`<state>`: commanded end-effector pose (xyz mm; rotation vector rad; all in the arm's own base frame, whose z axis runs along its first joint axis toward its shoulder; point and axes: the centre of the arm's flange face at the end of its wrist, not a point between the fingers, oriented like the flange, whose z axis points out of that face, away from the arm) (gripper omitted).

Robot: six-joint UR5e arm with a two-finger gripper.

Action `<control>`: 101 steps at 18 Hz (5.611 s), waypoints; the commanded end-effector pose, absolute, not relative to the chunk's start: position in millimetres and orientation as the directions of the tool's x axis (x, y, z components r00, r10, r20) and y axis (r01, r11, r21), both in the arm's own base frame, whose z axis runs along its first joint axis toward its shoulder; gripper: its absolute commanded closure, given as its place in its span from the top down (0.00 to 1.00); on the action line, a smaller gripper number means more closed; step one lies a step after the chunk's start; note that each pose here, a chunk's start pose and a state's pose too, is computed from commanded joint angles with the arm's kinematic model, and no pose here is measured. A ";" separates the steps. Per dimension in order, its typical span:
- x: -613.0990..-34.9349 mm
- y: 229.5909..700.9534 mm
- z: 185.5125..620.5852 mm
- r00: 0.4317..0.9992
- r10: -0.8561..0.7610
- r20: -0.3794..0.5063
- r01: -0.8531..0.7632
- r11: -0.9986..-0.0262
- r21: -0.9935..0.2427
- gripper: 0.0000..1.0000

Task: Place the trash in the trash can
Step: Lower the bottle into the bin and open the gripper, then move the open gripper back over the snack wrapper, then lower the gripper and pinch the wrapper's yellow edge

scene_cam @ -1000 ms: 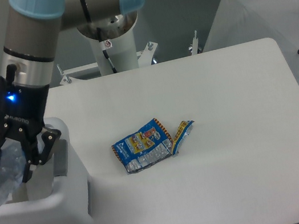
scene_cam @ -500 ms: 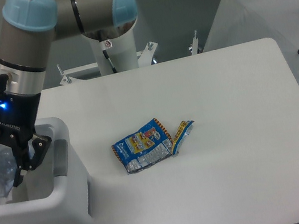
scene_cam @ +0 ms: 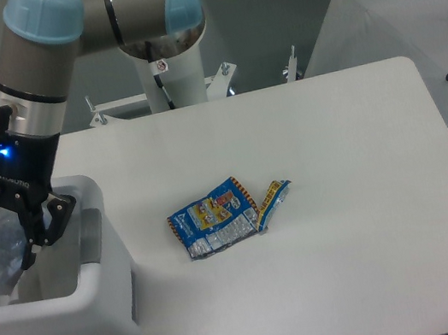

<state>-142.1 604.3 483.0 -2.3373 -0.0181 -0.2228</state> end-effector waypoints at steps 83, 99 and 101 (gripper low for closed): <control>-369.4 385.9 175.0 0.921 -0.382 -0.077 -0.374 -0.921 0.108 0.86; -375.7 390.9 190.3 0.935 -0.338 -0.111 -0.329 -0.940 0.090 0.22; -384.1 390.9 196.3 0.941 -0.316 -0.120 -0.307 -0.948 0.083 0.17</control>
